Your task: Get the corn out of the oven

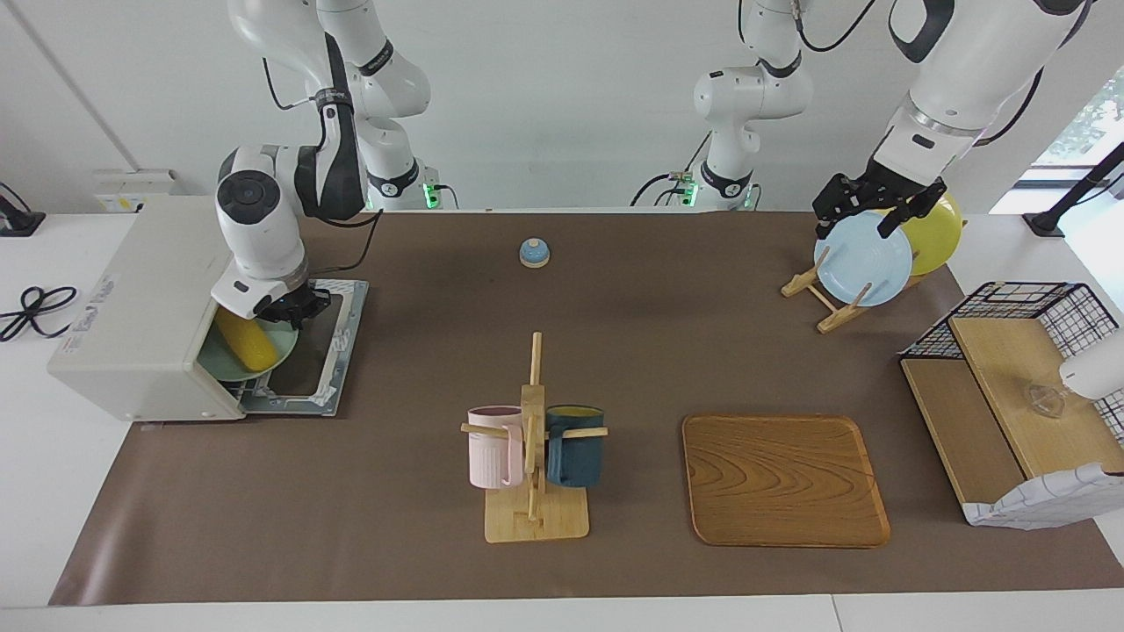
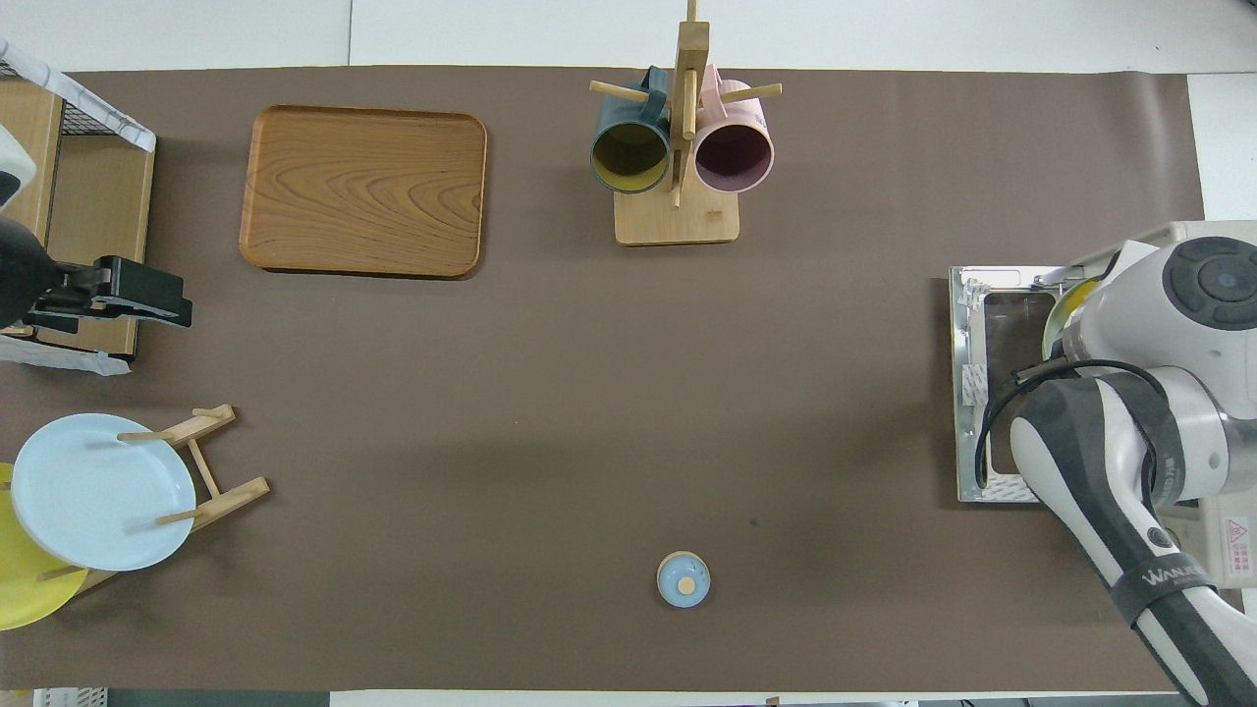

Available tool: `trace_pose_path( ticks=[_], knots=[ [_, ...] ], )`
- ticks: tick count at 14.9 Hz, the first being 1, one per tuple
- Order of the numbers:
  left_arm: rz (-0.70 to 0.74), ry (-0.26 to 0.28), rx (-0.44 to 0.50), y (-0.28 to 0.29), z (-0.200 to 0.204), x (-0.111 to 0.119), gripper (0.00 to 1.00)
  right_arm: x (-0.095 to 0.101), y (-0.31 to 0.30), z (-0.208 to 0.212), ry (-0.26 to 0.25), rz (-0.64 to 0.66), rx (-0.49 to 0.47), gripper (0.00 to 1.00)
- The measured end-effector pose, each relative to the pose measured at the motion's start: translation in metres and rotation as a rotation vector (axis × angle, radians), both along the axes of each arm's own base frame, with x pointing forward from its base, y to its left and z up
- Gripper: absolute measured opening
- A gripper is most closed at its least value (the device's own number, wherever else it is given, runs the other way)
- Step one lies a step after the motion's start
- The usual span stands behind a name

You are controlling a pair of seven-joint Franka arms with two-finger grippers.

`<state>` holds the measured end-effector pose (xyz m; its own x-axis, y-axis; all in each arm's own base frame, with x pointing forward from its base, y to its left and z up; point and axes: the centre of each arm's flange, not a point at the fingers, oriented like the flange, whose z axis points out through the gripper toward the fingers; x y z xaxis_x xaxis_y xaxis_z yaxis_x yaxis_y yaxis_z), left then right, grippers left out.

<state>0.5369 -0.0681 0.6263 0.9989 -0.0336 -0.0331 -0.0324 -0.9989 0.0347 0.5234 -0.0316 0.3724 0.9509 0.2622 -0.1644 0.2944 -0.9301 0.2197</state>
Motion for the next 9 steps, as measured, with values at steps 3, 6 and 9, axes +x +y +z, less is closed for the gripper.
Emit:
trace_pose_path(
  ticks=[3, 6, 9],
  knots=[
    [0.001, -0.003, 0.000, 0.000, 0.000, 0.000, 1.00, 0.005, 0.051, 0.013, -0.003, 0.039, -0.014, 0.02],
    [0.001, -0.004, 0.000, 0.000, 0.000, 0.000, 1.00, 0.005, 0.131, 0.035, -0.022, 0.001, -0.048, 0.02],
    [0.001, -0.005, -0.001, 0.000, 0.000, 0.001, 1.00, 0.005, 0.208, 0.052, -0.047, -0.125, -0.039, 0.02]
  ],
)
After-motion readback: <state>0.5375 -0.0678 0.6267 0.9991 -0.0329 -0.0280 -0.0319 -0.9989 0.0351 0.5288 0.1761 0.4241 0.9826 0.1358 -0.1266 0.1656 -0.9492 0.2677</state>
